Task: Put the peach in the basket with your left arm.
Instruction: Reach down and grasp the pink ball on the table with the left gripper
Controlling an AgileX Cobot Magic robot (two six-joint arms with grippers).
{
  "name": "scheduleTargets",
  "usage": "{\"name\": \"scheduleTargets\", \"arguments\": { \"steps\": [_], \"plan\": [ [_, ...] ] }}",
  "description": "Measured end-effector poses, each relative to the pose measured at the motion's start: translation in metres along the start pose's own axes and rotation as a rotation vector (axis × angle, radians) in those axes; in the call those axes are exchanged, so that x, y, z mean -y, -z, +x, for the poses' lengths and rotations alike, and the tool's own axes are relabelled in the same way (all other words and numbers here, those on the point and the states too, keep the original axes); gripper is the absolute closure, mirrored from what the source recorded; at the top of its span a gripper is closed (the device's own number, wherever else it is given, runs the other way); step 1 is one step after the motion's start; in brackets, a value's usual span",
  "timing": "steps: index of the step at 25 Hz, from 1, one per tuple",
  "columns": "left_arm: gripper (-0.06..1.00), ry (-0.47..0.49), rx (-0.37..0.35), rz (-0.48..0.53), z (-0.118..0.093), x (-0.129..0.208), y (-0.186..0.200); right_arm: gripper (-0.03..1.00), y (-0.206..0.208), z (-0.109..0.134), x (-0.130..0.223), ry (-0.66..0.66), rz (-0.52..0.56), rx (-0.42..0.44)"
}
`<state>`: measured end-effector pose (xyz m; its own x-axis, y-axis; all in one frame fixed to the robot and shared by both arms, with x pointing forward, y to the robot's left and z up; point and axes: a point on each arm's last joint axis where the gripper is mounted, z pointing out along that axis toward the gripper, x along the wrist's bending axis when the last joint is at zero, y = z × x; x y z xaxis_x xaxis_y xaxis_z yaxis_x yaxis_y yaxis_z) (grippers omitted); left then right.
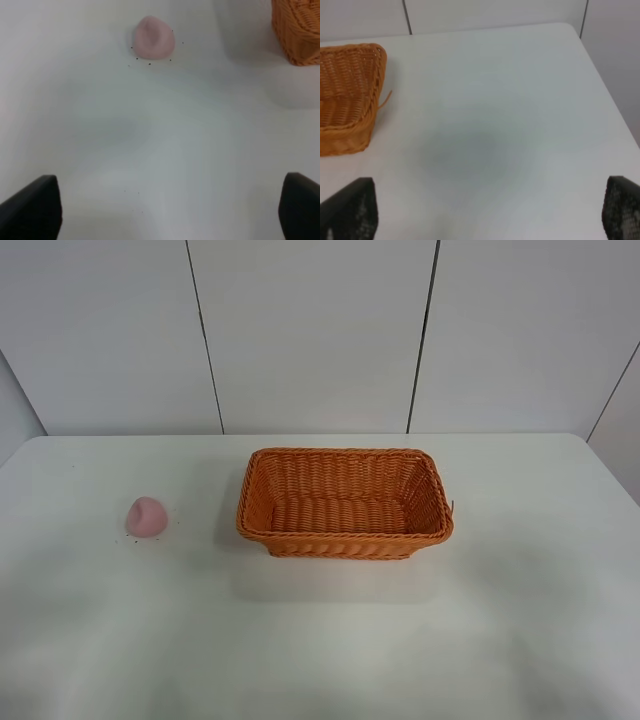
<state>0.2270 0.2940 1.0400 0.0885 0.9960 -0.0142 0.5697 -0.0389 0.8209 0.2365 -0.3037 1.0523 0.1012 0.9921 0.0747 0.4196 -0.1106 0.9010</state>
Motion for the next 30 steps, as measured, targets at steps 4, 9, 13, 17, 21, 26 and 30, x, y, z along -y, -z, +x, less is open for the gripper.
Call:
{"name": "scheduleTargets", "arguments": {
  "steps": [4, 9, 13, 17, 21, 26, 30],
  "plan": [
    [-0.02, 0.0, 0.0, 0.0, 0.0, 0.0, 0.0, 0.27, 0.0, 0.0, 0.0, 0.0, 0.0, 0.0],
    [-0.02, 0.0, 0.0, 0.0, 0.0, 0.0, 0.0, 0.27, 0.0, 0.0, 0.0, 0.0, 0.0, 0.0],
    [-0.02, -0.029, -0.002, -0.007, 0.0, -0.001, 0.001, 0.27, 0.0, 0.0, 0.0, 0.0, 0.0, 0.0],
    [-0.02, -0.025, 0.008, 0.039, 0.0, -0.023, 0.002, 0.27, 0.0, 0.0, 0.0, 0.0, 0.0, 0.0],
    [-0.02, -0.009, 0.028, 0.163, 0.002, -0.069, -0.007, 0.27, 0.0, 0.0, 0.0, 0.0, 0.0, 0.0],
    [-0.02, 0.009, 0.04, 0.359, 0.008, -0.136, -0.052, 0.27, 0.0, 0.0, 0.0, 0.0, 0.0, 0.0],
    [-0.02, 0.022, 0.047, 0.501, 0.014, -0.179, -0.109, 0.27, 0.0, 0.0, 0.0, 0.0, 0.0, 0.0]
  ]
}}
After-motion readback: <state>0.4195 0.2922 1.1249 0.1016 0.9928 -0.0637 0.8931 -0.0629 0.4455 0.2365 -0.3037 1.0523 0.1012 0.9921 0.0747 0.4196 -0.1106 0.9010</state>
